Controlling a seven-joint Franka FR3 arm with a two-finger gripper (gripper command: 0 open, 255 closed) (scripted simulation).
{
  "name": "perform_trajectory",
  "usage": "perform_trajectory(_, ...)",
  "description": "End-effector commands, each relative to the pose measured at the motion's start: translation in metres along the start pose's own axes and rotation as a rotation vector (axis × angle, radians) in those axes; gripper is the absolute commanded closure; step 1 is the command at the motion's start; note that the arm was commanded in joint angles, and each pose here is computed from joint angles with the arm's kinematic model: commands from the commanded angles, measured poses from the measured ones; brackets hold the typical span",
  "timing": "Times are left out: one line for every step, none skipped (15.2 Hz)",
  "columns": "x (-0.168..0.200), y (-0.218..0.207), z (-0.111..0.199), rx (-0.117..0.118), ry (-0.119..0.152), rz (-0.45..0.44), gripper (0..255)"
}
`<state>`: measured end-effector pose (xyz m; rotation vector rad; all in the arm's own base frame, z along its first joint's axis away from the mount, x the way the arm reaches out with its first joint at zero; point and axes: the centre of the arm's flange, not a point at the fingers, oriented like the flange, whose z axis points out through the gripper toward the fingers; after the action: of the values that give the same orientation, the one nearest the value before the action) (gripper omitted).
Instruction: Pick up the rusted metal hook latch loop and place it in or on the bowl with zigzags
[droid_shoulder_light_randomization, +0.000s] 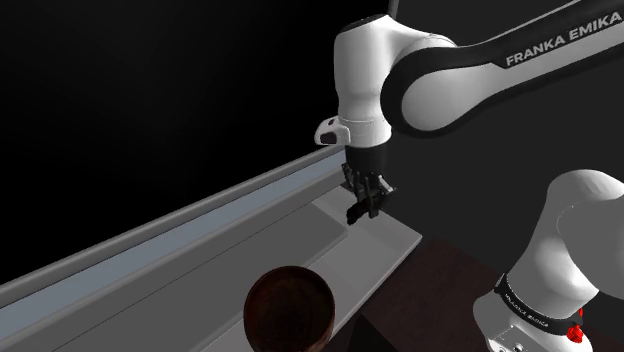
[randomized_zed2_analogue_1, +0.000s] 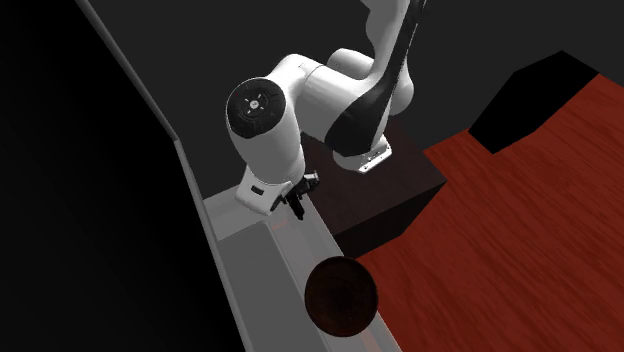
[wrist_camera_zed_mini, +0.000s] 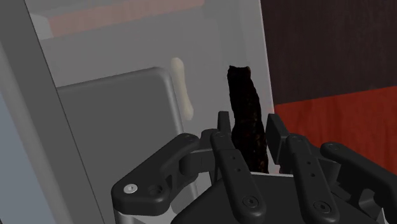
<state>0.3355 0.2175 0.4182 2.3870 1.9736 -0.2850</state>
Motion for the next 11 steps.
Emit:
perform_trajectory(0.03,-0.008,-0.003,0.001,0.001,0.001,255)
perform_trajectory(0.042,-0.012,-0.005,0.001,0.001,0.001,255)
perform_trajectory(0.055,-0.016,-0.007,0.001,0.001,0.001,255)
perform_trajectory(0.067,-0.019,-0.009,0.001,0.001,0.001,255)
perform_trajectory(0.08,-0.023,-0.011,0.001,0.001,0.001,255)
perform_trajectory(0.092,-0.027,-0.013,0.001,0.001,0.001,255)
perform_trajectory(0.105,-0.031,-0.015,0.001,0.001,0.001,255)
perform_trajectory(0.117,-0.034,-0.017,0.001,0.001,0.001,255)
perform_trajectory(0.13,-0.038,-0.019,0.001,0.001,0.001,255)
perform_trajectory(0.142,-0.042,-0.021,0.001,0.001,0.001,255)
perform_trajectory(0.155,-0.046,-0.023,0.001,0.001,0.001,255)
